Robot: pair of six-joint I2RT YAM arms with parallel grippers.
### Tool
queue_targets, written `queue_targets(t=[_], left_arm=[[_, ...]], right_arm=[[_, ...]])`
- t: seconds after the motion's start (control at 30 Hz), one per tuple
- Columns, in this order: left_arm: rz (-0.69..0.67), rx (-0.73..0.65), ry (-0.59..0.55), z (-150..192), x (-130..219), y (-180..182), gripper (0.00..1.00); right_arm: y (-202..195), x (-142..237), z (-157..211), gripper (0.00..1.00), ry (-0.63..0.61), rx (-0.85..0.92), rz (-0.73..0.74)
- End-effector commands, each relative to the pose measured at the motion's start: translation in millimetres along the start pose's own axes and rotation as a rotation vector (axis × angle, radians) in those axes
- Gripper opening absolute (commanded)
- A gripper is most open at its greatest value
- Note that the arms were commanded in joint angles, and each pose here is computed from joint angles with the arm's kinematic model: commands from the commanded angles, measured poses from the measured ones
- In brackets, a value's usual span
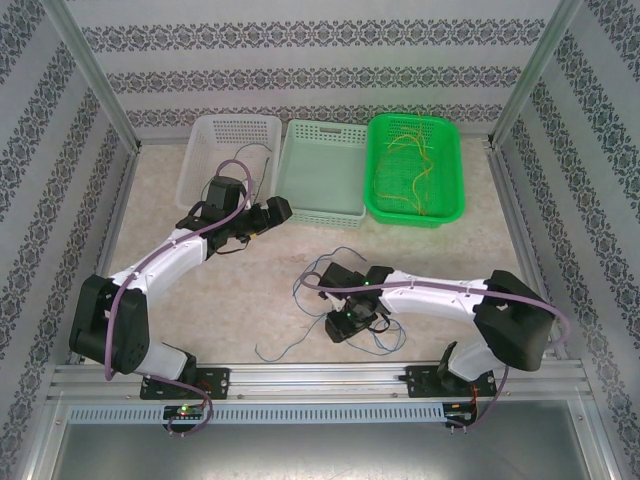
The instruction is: Untangle the cables
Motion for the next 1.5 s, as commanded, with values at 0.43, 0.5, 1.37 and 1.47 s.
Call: queue_targets(t=[0.43,0.5,1.37,1.47], left_arm=[[0.014,0.003,-0.022,-3.8,2.2,-1.1,1.0],[0.009,0.003,-0.028,-4.7,4.7,0.3,1.0],[-0.017,-0.11,0.014,11.7,16.8,-1.9,1.0],[0.02,-0.144,0.028,13.9,20.7,-11.1,1.0]], right_arm=[[-8.6,-12.8,-91.0,0.0,-0.116,-0.099,0.091],[-10.8,-10.8,-102.2,0.0,-0.131,-0.105,0.092],[-38.0,52.7,-90.1,0.0,-0.117,-0.047,0.09],[-29.1,75.8,-95.4,0.0,-0.176,-0.017,0.013]])
Point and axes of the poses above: each hand's point on the last joint's axis, 136 mm out from that joint toward the fingers, its own x axis back along the fingers, its own y axis along the line the jaws close on, z = x × y, the point moved 1 cm from there along x, back along the fingers, and after that the axes turned 6 degrees about x, right-handed, at the moved point
